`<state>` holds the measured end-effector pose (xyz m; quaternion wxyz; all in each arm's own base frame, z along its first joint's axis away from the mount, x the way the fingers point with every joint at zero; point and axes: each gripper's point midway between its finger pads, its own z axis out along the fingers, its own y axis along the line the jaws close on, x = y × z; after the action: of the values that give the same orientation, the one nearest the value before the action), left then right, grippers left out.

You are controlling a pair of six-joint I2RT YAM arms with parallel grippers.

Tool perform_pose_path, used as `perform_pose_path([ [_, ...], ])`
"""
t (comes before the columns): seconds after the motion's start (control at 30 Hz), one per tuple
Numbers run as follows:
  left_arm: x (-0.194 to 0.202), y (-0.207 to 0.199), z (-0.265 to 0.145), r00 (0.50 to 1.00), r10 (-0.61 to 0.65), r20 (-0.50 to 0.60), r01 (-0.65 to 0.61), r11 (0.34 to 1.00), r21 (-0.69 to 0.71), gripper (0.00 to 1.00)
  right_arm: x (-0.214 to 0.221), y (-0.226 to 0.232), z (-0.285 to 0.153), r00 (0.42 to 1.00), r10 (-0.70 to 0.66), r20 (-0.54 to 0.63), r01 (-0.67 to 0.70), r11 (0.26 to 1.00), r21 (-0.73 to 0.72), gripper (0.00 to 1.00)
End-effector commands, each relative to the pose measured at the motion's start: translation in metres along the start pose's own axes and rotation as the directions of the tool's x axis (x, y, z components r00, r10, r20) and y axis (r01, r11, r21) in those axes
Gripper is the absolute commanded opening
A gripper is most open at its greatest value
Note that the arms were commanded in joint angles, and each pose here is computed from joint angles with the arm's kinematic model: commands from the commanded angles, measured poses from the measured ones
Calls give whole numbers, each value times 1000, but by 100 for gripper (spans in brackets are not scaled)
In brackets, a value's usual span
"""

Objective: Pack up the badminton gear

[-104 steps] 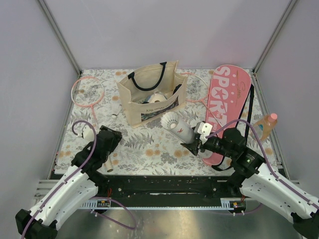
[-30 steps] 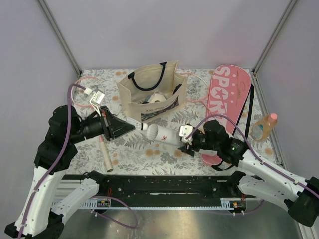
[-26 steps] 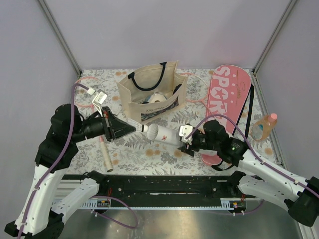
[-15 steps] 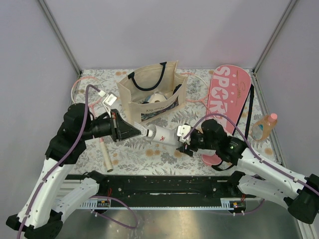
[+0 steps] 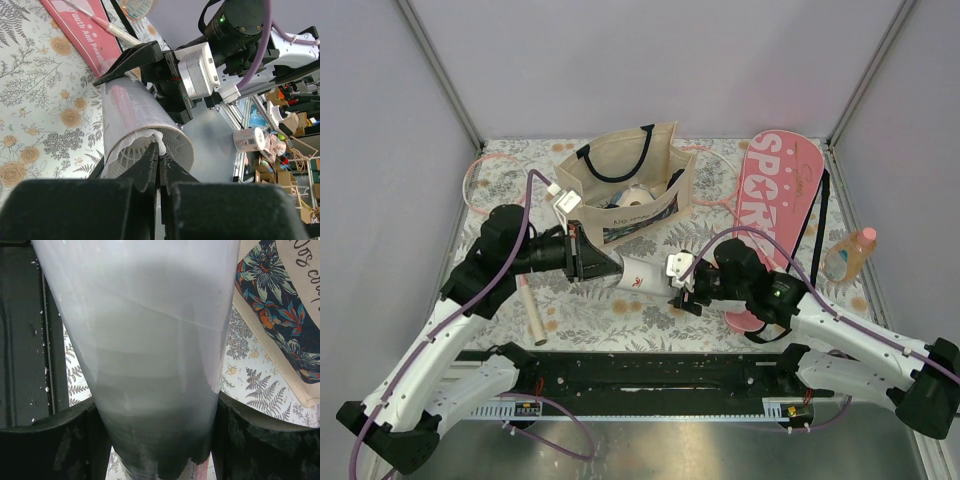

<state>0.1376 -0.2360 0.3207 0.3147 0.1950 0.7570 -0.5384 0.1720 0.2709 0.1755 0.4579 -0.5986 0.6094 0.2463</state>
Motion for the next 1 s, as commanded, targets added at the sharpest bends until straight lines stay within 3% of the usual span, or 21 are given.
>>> perform_pose_path([
  [0.0, -8, -5, 4, 998, 50, 38, -52, 998, 39, 0, -43, -16, -4, 992, -60, 109, 54, 997, 58, 61],
  [0.73, 10, -2, 20, 999, 35, -35, -32, 997, 76, 4, -46, -20, 0, 991, -58, 125, 48, 996, 79, 61],
  [0.97, 3, -16, 5, 996, 86, -30, -84, 995, 57, 36, -36, -22, -3, 992, -85, 98, 75, 992, 104, 63],
])
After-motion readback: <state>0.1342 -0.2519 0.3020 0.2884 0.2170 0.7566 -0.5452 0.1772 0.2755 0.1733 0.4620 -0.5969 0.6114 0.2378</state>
